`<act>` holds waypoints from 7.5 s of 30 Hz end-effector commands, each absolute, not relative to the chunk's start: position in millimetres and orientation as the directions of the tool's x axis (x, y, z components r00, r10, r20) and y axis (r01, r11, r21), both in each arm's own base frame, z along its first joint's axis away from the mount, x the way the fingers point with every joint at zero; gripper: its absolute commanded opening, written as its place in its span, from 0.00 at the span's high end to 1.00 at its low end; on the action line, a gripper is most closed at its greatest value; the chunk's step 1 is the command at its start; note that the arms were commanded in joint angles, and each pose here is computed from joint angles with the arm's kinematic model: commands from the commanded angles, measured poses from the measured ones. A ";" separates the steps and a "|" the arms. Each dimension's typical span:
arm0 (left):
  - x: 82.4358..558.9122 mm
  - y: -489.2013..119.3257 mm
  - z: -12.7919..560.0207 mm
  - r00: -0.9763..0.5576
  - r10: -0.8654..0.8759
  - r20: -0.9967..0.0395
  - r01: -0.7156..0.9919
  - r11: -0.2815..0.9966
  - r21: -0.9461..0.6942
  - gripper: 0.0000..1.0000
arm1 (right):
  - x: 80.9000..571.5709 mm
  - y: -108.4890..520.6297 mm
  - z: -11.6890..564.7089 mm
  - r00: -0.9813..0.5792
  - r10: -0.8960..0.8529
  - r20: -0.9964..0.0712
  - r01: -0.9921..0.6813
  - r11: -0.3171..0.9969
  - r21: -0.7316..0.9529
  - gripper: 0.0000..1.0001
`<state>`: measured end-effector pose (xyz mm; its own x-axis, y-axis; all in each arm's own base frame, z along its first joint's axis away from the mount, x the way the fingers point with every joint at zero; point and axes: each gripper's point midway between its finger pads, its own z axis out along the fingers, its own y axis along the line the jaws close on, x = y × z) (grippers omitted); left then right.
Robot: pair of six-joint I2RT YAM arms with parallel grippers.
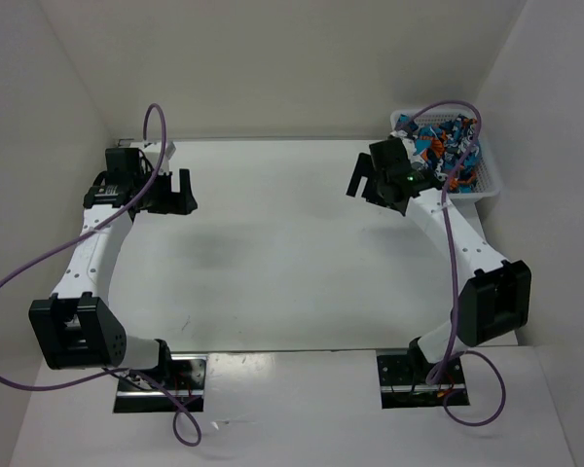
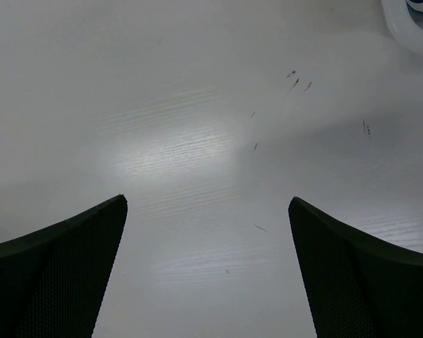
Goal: Fold and stack the shorts
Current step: Grab the shorts from the pile, then move the shorts to the center of the board, then flatten the shorts out
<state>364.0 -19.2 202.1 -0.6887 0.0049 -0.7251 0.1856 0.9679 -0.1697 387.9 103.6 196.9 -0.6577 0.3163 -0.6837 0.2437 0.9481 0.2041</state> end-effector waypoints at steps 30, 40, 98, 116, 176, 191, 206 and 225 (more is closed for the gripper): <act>374.7 -39.8 217.6 -0.695 0.032 -0.719 0.254 0.946 -0.204 0.01 | 494.9 -73.8 198.4 -0.403 0.680 -0.613 0.558 0.714 0.424 0.15; 373.3 -36.8 213.0 -0.714 0.031 -0.699 0.236 0.951 -0.199 0.01 | 527.4 -86.5 173.9 -0.378 0.687 -0.621 0.568 0.702 0.431 0.28; 390.2 -48.0 344.9 -0.424 0.026 -0.905 0.389 0.908 -0.156 0.01 | 424.2 218.2 293.2 -0.668 0.328 -0.668 -0.137 0.828 0.543 0.32; 364.6 -111.1 142.3 -0.682 0.111 -0.723 0.464 0.830 -0.310 0.01 | 218.9 313.4 158.9 -0.846 -0.059 -0.531 -0.288 0.887 0.361 0.00; 426.8 -97.3 287.4 -0.528 0.071 -0.846 0.495 0.835 -0.239 0.00 | 483.2 164.4 308.3 -0.604 0.405 -0.687 -0.020 0.853 0.521 0.17; 291.1 -105.8 149.6 -0.746 0.087 -0.660 0.438 0.811 -0.388 0.21 | 298.8 188.3 153.1 -0.851 0.239 -0.467 0.008 0.896 0.444 0.61; 267.6 -152.3 71.8 -0.800 0.265 -0.539 0.513 0.767 -0.385 0.07 | 349.6 199.8 72.8 -0.866 0.148 -0.477 0.081 0.984 0.159 0.33; 342.2 -124.9 146.9 -0.756 0.204 -0.622 0.443 0.859 -0.256 1.00 | 425.6 184.4 132.9 -0.733 0.159 -0.661 0.112 0.987 0.113 1.00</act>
